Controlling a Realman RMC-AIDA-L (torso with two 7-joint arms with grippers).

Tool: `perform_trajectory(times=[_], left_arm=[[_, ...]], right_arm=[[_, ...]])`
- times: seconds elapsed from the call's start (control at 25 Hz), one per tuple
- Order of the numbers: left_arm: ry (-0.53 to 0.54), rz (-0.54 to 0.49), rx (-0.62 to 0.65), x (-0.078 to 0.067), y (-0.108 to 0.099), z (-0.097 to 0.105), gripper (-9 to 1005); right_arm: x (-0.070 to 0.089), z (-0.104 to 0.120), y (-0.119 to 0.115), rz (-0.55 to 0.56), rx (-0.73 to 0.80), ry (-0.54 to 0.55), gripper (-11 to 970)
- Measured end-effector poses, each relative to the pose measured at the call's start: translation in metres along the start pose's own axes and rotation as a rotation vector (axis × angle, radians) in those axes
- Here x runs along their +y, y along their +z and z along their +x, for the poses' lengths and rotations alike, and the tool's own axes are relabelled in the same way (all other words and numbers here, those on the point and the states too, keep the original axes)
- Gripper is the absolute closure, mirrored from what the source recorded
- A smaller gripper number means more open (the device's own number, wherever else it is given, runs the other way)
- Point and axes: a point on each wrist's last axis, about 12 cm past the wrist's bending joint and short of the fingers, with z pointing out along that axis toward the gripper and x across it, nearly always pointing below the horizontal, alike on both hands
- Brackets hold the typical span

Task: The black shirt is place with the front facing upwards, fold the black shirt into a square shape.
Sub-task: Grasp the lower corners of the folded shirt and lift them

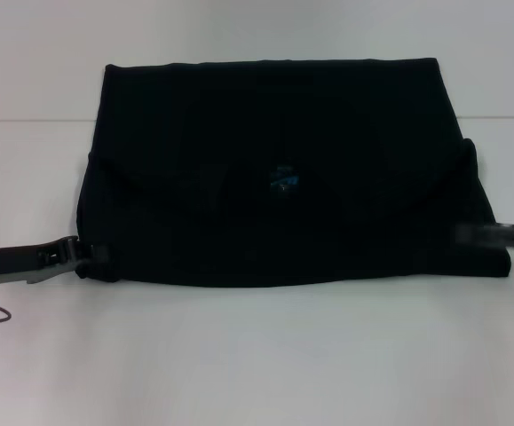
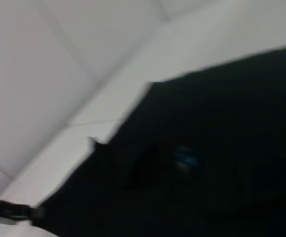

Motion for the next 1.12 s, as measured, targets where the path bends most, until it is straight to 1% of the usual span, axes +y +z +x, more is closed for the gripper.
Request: perform_trajectory(times=[0.12, 0.2, 0.28, 0.4, 0.44, 0.52, 0.6, 0.88, 1.12], left_arm=[[0.003, 0.004, 0.0, 0.0, -0.002, -0.001, 946], [0.012, 0.005, 0.0, 0.0, -0.003, -0.002, 946], [0.021, 0.008, 0.002, 0.0, -0.003, -0.002, 946], [0.032, 0.014, 0.006, -0.001, -0.002, -0.002, 946], [0.035, 0.014, 0.007, -0.001, -0.002, -0.002, 945], [0.041, 0.015, 0.008, -0.002, -0.002, -0.002, 945], [0.044, 0.016, 0.008, -0.002, -0.002, -0.002, 945], [0.043, 0.019, 0.012, -0.003, 0.0, 0.0, 945], [0.046, 0.024, 0.014, -0.005, 0.003, 0.0, 947]], right_arm=[[-0.004, -0.032, -0.026, 0.116, 0.109, 0.156, 15], [-0.003, -0.049, -0.037, 0.178, 0.16, 0.245, 17], [-0.002, -0.062, -0.041, 0.24, 0.202, 0.296, 18], [-0.002, -0.073, -0.036, 0.331, 0.276, 0.289, 18], [-0.002, -0.074, -0.031, 0.36, 0.302, 0.28, 18], [-0.001, -0.074, -0.02, 0.386, 0.346, 0.265, 18], [-0.001, -0.071, -0.011, 0.391, 0.36, 0.258, 18], [-0.011, -0.064, 0.014, 0.408, 0.345, 0.253, 18], [-0.006, -0.066, 0.041, 0.404, 0.322, 0.196, 17]])
